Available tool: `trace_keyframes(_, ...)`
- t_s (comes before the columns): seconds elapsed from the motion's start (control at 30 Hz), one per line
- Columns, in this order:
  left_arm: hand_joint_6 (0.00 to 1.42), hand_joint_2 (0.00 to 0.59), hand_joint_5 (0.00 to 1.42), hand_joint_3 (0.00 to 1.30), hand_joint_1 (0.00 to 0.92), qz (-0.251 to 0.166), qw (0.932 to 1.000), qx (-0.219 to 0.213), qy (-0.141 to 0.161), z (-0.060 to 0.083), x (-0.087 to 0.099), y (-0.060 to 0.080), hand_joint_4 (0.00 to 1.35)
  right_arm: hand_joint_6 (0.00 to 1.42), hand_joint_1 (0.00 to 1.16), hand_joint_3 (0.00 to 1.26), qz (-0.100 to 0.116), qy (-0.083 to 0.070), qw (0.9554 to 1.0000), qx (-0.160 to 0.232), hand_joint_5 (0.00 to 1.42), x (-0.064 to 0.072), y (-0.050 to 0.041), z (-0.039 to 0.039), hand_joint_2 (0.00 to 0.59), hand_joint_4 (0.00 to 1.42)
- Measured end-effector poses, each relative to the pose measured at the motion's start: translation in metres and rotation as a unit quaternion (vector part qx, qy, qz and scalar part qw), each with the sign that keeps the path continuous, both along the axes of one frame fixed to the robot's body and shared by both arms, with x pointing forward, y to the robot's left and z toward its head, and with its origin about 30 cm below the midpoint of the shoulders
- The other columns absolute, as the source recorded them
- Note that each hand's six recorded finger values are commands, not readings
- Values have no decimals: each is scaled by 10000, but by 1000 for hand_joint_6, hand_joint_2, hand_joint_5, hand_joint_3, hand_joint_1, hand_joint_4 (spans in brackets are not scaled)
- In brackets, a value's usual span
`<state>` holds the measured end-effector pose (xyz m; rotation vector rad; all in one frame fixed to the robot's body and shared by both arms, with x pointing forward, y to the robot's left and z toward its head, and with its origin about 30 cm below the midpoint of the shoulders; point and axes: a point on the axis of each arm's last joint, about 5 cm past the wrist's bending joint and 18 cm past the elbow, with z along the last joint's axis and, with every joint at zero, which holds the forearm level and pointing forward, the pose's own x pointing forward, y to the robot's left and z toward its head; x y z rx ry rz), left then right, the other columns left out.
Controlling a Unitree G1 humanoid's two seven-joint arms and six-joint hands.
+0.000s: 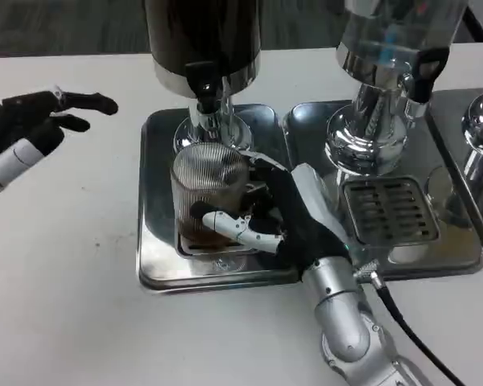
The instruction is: Grasp the cup under the faucet to collect the drink, then remove the cup.
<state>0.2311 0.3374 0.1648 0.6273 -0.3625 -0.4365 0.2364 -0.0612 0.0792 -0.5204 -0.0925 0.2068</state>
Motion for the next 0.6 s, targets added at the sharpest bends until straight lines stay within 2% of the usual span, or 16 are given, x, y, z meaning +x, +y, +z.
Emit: trace_keyframes(0.6, 317, 145, 190, 379, 0, -50, 9998, 17, 217, -56, 45, -33, 253, 653, 601, 494, -253, -53, 9996, 118, 639, -45, -62, -25, 224, 618)
